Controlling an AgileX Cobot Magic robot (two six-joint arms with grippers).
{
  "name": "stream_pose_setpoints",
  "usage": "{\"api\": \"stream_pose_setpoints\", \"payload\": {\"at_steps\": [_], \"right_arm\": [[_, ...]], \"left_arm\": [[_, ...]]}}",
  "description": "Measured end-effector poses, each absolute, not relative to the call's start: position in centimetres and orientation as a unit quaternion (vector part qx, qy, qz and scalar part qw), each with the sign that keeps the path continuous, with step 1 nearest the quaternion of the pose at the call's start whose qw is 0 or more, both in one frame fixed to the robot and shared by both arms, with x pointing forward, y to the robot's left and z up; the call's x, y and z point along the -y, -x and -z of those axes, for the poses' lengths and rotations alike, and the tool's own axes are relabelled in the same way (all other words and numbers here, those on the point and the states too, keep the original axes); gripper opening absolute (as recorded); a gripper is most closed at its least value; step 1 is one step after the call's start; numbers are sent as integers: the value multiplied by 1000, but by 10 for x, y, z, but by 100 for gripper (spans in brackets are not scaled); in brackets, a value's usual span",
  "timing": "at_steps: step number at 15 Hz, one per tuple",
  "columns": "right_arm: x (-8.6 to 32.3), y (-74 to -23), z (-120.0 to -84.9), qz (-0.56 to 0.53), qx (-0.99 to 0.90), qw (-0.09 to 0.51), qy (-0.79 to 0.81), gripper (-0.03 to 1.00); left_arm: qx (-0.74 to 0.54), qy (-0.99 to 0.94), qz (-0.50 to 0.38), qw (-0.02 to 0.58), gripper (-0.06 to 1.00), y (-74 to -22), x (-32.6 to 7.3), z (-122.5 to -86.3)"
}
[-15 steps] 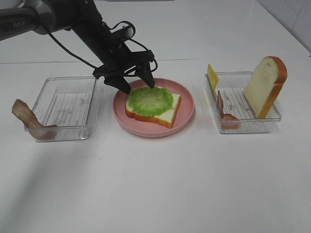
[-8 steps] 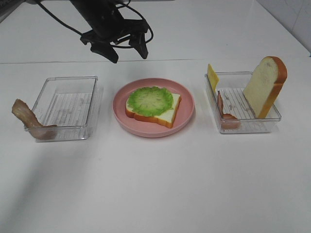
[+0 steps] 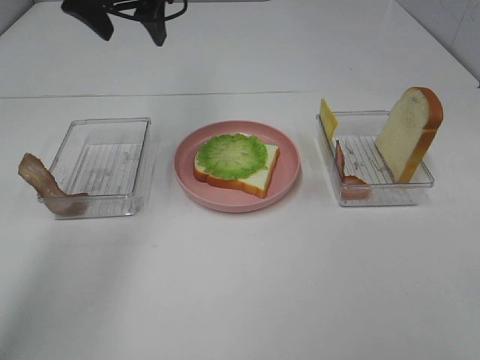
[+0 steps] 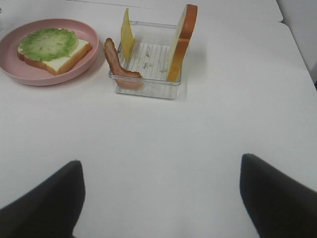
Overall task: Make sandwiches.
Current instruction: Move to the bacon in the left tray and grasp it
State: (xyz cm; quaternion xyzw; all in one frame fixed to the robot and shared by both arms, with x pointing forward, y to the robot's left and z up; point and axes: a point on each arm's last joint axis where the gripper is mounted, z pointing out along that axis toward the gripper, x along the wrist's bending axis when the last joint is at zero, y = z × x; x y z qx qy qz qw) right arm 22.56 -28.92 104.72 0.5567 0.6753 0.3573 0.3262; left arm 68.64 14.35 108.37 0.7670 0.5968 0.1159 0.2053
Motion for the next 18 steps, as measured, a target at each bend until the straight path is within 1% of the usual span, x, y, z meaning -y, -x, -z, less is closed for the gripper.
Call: {"api": "stream_pose_setpoints", "payload": {"at_steps": [2, 4, 6, 8, 10, 12, 14, 18], "right_arm": [[289, -226, -1047, -357, -675, 326, -557, 81], [289, -226, -1047, -357, -675, 326, -557, 81], [289, -226, -1047, -357, -675, 326, -557, 81], [289, -226, -1047, -357, -675, 326, -557, 81], [289, -226, -1047, -357, -675, 326, -557, 81], [289, -226, -1047, -357, -675, 326, -557, 81], [289, -226, -1047, -357, -675, 326, -557, 81], [289, -226, -1047, -357, -675, 326, -557, 81]], "left_arm": [[-606, -770, -109, 168, 75, -662, -157, -1083], [-630, -760, -87, 136, 75, -642, -173, -1073], [-677, -729, -54, 82, 75, -626, -206, -1046], [-703, -709, -33, 42, 75, -619, -229, -1023], [-717, -697, -18, 13, 75, -612, -243, -1006], [-725, -689, -12, 2, 75, -609, -250, -999], [-737, -676, -17, 9, 75, -611, -261, -994], [-739, -671, -39, 38, 64, -628, -263, -973]]}}
